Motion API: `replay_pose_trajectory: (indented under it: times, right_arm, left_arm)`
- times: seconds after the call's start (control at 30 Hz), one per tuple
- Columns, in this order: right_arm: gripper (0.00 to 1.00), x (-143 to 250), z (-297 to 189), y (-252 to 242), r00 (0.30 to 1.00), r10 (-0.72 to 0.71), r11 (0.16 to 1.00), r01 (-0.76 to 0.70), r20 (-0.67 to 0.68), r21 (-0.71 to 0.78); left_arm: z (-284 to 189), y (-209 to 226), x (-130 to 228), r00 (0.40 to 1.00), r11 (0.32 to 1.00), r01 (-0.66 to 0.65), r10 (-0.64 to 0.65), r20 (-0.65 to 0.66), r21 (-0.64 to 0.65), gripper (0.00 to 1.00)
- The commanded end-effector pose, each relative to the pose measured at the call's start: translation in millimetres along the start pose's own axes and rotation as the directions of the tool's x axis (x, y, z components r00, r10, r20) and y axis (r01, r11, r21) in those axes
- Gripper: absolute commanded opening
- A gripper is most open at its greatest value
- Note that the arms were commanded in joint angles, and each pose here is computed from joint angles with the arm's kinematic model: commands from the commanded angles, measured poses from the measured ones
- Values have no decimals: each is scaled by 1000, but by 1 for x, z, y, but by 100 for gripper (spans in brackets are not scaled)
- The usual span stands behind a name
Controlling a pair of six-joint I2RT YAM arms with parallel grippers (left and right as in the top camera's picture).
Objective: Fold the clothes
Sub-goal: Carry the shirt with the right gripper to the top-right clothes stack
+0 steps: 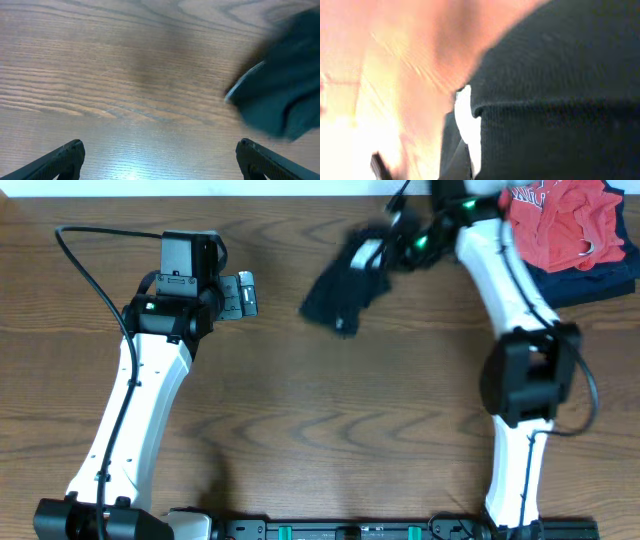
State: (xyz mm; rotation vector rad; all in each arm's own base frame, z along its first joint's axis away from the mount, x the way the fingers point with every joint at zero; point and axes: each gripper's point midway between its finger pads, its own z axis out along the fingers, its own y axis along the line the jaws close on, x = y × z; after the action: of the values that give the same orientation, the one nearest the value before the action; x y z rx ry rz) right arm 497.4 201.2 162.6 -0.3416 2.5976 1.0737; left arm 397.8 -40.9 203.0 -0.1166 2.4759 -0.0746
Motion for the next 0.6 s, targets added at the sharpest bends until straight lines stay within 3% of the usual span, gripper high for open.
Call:
replay_pose_trajectory:
  times: [0.0,0.27,0.57]
  right_arm:
    - [1,-50,-89,53,970,-2,998,18,241,-67]
    - [1,-108,-201,30,827,45,999,-30,560,-36]
    - [1,-129,-300,-41,654,8,992,-98,757,74]
  left_arm:
    - [2,6,-2,1000,1000,-1,1,0,-28,98]
    - [2,6,-2,1000,1000,-1,1,0,-28,98]
    - [2,6,-2,1000,1000,-1,1,-1,-29,98]
